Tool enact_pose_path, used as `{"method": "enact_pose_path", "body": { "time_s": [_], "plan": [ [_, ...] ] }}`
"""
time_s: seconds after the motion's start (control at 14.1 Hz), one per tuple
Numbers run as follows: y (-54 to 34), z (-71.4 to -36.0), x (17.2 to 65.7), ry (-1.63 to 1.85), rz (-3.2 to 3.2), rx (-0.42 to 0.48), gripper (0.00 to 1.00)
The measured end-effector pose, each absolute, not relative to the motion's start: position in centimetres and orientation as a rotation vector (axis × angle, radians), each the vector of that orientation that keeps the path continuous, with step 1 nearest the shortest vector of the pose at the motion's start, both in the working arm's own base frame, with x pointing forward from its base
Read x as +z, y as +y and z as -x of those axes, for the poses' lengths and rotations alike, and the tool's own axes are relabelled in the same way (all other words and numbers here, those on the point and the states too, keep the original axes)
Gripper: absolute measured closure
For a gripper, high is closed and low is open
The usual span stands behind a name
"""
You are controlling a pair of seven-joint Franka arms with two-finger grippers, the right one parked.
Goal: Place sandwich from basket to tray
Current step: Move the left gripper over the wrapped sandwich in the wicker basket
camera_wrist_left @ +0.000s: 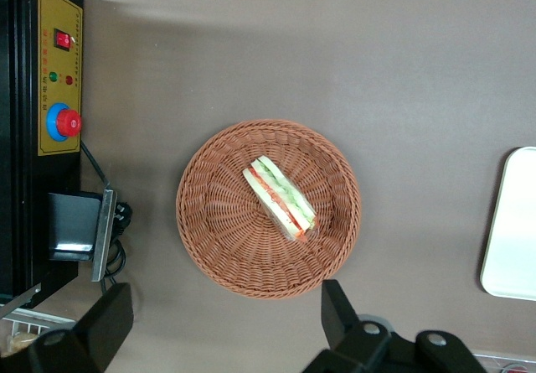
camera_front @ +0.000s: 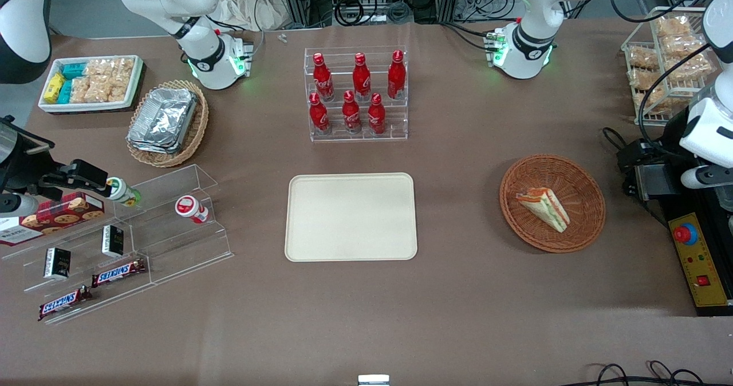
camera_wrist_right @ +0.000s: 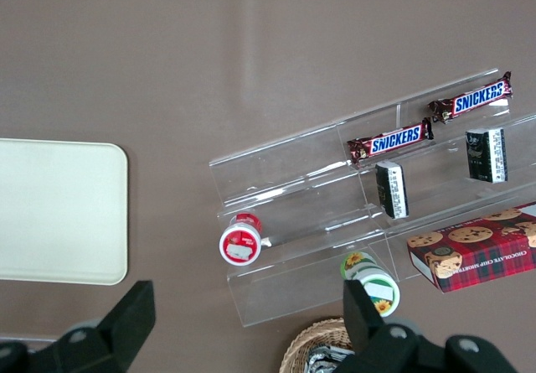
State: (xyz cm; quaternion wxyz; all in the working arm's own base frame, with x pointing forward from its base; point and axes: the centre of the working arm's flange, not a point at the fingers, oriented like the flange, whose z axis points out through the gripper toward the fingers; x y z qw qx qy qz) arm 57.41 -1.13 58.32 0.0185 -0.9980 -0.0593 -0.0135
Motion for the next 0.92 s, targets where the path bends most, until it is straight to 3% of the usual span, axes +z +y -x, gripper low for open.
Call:
{"method": "enact_pose_path", "body": {
  "time_s": [0.35,0.92],
  "plan": [
    [-1.1,-57.3,58.2,-0.185,3.099,-0.025,0.0],
    [-1.8,-56.0,53.2,-0.329,3.099,0.105,0.0]
  ]
}}
